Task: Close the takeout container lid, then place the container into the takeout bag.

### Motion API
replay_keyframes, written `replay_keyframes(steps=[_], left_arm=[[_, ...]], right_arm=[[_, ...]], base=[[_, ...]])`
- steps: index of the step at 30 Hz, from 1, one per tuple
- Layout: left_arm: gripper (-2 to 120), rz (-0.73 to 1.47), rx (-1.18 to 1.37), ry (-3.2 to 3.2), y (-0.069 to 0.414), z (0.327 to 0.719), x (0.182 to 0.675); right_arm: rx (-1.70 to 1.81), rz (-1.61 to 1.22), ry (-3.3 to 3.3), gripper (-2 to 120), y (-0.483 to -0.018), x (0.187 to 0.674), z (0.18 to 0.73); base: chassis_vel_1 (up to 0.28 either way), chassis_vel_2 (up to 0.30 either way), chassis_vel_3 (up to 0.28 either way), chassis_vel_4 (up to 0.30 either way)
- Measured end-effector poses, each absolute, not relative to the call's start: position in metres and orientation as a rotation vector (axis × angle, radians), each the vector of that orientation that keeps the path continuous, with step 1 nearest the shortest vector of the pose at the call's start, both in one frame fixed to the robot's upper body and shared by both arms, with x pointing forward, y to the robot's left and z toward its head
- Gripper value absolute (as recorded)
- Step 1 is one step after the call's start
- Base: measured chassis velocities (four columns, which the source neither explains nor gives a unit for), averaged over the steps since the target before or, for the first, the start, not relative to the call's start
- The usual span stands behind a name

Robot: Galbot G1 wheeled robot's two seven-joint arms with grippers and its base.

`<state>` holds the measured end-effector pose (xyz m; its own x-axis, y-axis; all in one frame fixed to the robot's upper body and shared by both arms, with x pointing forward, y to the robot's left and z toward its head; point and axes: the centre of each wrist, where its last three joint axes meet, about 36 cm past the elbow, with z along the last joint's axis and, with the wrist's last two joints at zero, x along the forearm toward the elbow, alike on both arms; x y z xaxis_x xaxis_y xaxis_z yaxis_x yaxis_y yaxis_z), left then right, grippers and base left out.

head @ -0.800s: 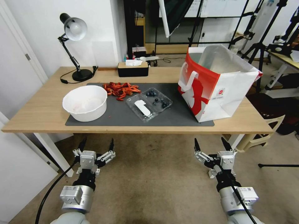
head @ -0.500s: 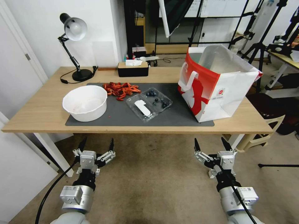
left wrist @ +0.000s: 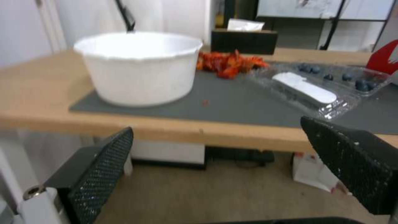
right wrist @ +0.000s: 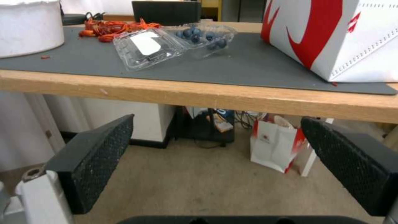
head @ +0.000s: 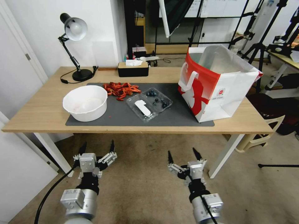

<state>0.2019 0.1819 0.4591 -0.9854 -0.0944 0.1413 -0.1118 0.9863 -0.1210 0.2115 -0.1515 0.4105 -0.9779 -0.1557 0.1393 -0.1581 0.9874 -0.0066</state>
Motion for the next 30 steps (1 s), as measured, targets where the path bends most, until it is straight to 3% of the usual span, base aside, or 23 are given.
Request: replay_keyframes(steps=[21,30], left_arm=[[100,0.190,0.094,-3.030,0.188,0.447,0.206],[100,0.137,-0.003,-3.057,0.195,0.437,0.213]], right_arm=[[0.220,0.043,-3.002,100,-0.160,0.217,0.410],[0.415,-0.323,-3.022,100,-0.173,0.253,0.422]], base=[[0.000,0.000,0.000,0.000],[0.000,0.000,0.000,0.000]])
